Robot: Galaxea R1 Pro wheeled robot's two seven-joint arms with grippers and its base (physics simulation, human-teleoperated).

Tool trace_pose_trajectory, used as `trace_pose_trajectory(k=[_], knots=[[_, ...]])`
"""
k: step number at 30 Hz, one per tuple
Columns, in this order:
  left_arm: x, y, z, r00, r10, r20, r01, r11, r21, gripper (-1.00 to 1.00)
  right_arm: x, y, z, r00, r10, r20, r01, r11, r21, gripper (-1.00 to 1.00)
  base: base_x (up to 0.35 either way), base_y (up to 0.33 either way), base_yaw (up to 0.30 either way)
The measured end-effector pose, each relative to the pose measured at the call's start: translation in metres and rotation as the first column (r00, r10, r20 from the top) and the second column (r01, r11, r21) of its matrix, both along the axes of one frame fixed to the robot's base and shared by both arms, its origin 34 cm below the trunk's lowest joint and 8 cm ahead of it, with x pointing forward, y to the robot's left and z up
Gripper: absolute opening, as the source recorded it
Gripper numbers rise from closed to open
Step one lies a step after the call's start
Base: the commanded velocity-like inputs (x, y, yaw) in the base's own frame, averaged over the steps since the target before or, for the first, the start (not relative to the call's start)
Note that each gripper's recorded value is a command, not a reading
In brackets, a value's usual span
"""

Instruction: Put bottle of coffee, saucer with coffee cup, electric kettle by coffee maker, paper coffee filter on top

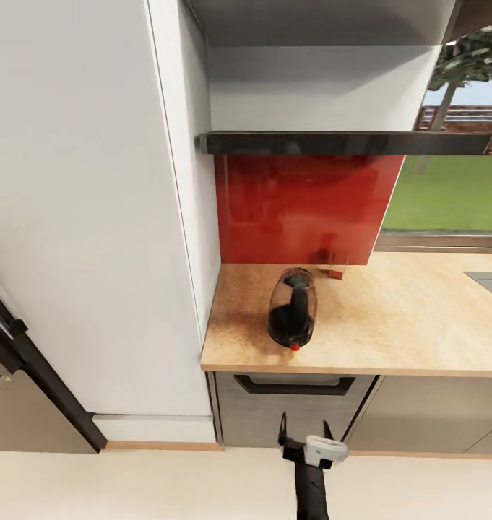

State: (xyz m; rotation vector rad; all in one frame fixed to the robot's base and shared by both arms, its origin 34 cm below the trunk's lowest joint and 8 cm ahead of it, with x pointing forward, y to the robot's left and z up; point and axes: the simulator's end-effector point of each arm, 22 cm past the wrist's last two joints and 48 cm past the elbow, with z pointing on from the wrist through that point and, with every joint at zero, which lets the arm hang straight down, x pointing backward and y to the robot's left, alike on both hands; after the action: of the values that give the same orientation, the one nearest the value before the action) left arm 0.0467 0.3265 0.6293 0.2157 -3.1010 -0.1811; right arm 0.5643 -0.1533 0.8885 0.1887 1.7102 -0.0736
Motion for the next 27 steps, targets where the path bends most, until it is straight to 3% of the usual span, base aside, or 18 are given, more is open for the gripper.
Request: trace_pose_trajectory(k=[4,13,27], knots=[[0.0,0.0,0.0,1.0,-0.002,0.0,0.002,1.0,0.0,1.0,0.021,-0.002,0.033,0.999,-0.018,0.039,0.018,1.0,0.005,1.0,0.0,0.0,0.0],[0.0,0.0,0.0,1.0,0.001,0.0,-0.001,1.0,0.0,1.0,0.044,0.024,0.1,0.989,0.025,0.148,-0.03,0.999,0.032,1.0,0.0,0.0,0.0],[0.0,0.0,0.0,1.0,-0.002,0.0,0.002,1.0,0.0,1.0,0.048,0.022,0.114,0.985,0.019,0.172,-0.026,0.999,0.039,1.0,0.0,0.0,0.0]])
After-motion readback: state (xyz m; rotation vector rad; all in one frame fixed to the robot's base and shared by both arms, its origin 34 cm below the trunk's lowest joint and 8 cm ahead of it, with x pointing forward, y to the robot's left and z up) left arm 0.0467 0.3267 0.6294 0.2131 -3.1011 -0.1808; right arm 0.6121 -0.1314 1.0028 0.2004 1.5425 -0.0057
